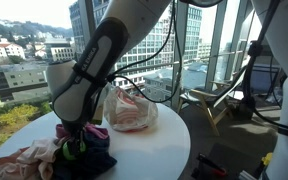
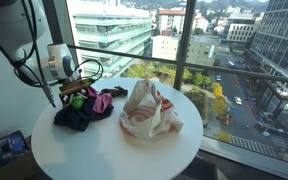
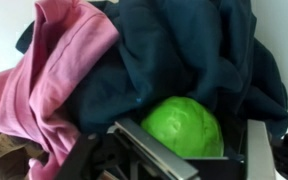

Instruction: Remove the object and apple from the plastic and put them on the table

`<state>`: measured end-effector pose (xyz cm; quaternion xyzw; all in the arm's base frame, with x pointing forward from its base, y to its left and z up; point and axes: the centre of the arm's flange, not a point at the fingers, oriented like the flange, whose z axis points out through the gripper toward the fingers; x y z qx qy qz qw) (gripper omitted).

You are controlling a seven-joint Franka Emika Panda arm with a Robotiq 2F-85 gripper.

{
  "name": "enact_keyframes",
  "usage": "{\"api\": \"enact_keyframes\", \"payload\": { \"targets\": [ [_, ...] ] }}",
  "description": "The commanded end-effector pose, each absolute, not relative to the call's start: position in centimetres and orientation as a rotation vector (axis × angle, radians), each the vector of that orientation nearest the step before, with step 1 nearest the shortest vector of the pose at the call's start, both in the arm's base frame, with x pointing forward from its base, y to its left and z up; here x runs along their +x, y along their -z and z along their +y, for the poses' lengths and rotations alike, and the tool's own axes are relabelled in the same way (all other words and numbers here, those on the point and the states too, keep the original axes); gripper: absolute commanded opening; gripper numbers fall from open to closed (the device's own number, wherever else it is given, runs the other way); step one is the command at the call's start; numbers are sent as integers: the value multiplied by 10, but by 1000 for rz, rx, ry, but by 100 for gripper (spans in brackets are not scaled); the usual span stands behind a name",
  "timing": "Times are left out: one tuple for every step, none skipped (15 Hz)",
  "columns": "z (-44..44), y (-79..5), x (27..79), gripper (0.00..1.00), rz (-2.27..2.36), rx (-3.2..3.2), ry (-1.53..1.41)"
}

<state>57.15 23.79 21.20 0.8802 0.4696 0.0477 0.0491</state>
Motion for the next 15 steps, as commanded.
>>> {"api": "enact_keyframes", "payload": {
  "targets": [
    [239, -226, 580, 100, 1397, 2676, -253],
    [236, -241, 577, 100, 1331, 2677, -266],
    [231, -254, 575, 100, 1303, 2668, -252],
    [224, -272, 572, 100, 1266, 2664, -263],
    [217, -289, 570, 100, 1217, 2654, -270],
    [209, -310, 566, 100, 1161, 2661, -283],
    [199, -329, 564, 100, 1114, 2675, -247],
    [189, -345, 560, 100, 1079, 2692, -196],
    [178, -357, 555, 100, 1032, 2698, -161],
    [165, -367, 551, 100, 985, 2706, -132],
    [153, -374, 546, 100, 945, 2718, -96],
    [140, -379, 540, 100, 904, 2737, -60],
    [128, -382, 534, 100, 866, 2750, -31],
    [117, -384, 529, 100, 834, 2771, -9],
    [107, -385, 524, 100, 804, 2793, 7]
  ]
}}
